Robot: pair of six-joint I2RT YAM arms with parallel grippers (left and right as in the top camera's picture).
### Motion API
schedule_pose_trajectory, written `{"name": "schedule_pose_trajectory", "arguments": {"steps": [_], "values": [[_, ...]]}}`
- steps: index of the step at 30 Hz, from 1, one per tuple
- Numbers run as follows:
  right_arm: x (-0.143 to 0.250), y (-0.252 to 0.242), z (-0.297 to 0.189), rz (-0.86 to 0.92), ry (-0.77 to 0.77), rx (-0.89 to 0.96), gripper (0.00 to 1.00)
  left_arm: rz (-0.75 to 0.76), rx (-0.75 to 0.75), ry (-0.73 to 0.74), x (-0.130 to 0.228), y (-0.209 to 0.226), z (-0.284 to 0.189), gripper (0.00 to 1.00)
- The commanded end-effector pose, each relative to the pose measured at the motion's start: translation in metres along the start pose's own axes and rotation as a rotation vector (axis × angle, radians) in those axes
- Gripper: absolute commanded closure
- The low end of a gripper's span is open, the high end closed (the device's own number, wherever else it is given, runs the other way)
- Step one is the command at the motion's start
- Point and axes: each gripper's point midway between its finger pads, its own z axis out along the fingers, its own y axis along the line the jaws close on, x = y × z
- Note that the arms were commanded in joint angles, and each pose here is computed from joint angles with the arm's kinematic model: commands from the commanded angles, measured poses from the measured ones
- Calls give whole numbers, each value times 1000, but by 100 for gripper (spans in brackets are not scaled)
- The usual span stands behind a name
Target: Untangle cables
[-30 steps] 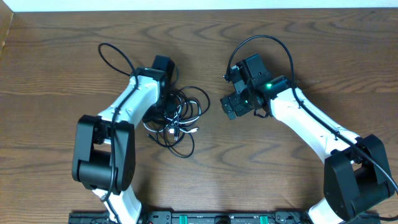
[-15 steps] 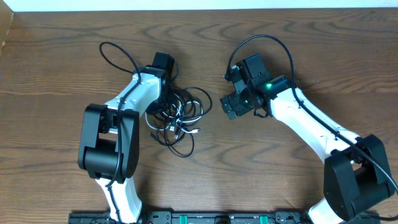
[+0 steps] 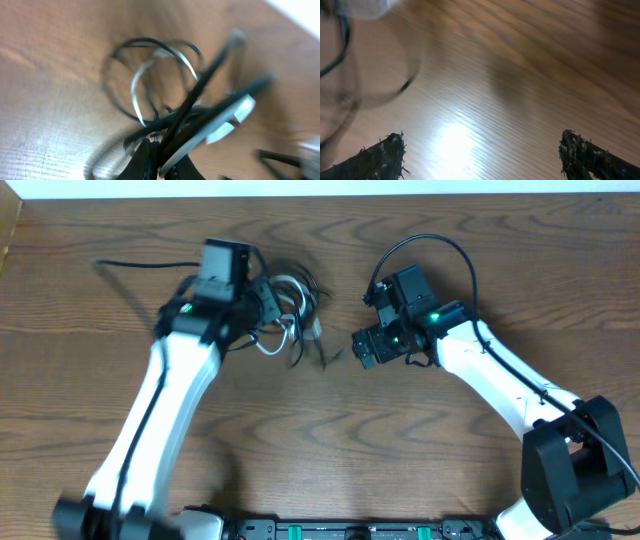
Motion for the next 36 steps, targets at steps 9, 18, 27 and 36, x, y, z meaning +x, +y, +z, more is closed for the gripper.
{"name": "schedule_pose_trajectory", "arguments": {"steps": [9,18,27,36], "values": [[-31,63,-61,60,-118,-766,4,-40,23,10,10,-2,-30,92],[-57,61,-49,143,-177,-658,2,26,86,167,36,-11,-13,92],[-71,71,-20,186,-245,-404,1,117,175,277,57,-21,-11,92],[-72,90,10,207,-238,-415,1,123,366,356,67,-45,-25,92]]}}
